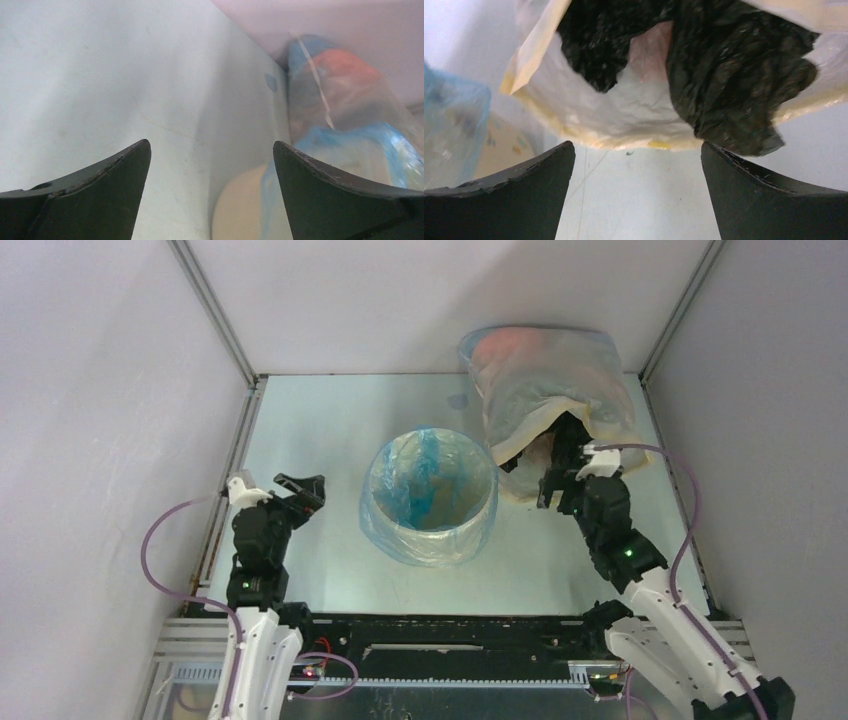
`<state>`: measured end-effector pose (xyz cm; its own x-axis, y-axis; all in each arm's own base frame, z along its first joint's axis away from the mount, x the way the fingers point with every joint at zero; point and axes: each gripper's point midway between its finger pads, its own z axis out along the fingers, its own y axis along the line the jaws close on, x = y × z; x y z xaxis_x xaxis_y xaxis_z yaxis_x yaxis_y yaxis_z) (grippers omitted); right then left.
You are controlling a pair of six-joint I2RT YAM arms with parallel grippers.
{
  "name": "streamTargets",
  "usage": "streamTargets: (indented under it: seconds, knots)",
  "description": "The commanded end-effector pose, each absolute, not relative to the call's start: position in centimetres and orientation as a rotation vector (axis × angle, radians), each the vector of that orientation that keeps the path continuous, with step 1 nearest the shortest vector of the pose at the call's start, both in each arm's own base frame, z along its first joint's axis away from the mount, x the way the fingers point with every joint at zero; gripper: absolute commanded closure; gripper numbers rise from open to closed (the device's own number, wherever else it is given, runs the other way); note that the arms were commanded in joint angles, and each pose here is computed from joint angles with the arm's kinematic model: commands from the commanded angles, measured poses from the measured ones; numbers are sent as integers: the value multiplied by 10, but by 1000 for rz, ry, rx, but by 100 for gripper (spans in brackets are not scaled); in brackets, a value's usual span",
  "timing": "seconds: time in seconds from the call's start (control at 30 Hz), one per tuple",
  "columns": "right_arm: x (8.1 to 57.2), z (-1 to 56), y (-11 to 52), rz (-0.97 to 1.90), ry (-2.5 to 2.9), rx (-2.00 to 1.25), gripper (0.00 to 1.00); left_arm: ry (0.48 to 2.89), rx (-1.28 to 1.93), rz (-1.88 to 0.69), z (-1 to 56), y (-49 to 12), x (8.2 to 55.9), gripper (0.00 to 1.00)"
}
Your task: Put the trash bags into the trash bin
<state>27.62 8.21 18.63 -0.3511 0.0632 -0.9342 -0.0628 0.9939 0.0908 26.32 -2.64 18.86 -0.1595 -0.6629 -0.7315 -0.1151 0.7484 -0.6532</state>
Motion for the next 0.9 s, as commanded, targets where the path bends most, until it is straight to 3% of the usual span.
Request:
streamTargets:
  seconds: [0.0,0.2,0.47,0.87]
  knots:
    - [304,209,78,266,1740,14,0,1555,-686,-333,203,14,283,0]
    - [323,182,63,229,1686,-56,0,1406,-715,-242,197,38,298,0]
    - [346,152,23,-42,1619,-42,0,1384,-594,-72,203,52,306,0]
    - [363,103,-21,-74,1697,183,1,1525,-395,140,179,60,334,0]
